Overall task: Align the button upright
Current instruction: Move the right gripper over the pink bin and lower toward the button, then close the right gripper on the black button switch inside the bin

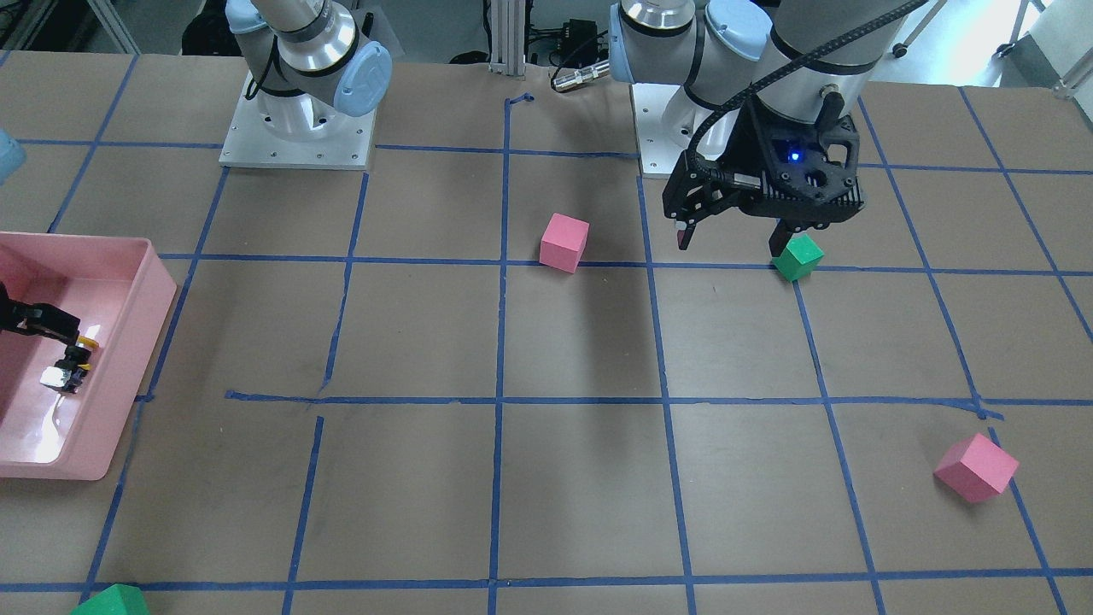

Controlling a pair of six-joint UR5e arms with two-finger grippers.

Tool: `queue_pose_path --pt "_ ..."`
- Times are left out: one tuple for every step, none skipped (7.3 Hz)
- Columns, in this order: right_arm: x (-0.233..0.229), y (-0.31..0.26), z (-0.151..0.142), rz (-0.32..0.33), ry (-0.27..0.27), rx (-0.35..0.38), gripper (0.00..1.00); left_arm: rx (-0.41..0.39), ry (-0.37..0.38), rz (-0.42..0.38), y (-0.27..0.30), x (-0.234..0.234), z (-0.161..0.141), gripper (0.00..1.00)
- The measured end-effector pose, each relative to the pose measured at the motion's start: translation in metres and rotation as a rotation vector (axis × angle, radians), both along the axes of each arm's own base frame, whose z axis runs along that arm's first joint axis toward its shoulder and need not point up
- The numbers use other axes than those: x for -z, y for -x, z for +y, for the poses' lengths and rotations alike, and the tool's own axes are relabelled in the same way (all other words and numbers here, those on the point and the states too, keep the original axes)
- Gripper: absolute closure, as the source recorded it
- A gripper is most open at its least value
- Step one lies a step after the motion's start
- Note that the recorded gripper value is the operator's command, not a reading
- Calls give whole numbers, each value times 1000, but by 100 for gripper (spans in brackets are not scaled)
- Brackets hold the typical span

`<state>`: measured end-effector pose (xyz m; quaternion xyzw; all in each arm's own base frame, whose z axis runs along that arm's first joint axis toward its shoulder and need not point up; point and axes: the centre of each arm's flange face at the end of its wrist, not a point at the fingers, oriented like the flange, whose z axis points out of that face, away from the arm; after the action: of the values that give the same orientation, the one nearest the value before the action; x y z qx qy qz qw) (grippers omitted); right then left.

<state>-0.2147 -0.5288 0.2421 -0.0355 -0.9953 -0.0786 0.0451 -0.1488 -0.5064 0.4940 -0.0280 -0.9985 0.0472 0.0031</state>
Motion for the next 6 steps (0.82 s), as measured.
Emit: queue_pose_path --pt "8 4 1 -14 -13 -22 0 0 0 0 0 0 0 0" --pt "15 8 1 -25 -24 -42 0 0 0 -1 0 0 0 0" --pt "22 11 1 -36 -36 -58 0 0 -1 -1 0 0 0 0" --pt "29 12 1 -46 -45 -65 0 0 0 -1 0 0 0 0" --pt "33 12 1 -54 -52 -67 0 0 0 -1 0 0 0 0" --pt "37 12 1 -61 -58 -67 0 0 0 -1 0 0 0 0"
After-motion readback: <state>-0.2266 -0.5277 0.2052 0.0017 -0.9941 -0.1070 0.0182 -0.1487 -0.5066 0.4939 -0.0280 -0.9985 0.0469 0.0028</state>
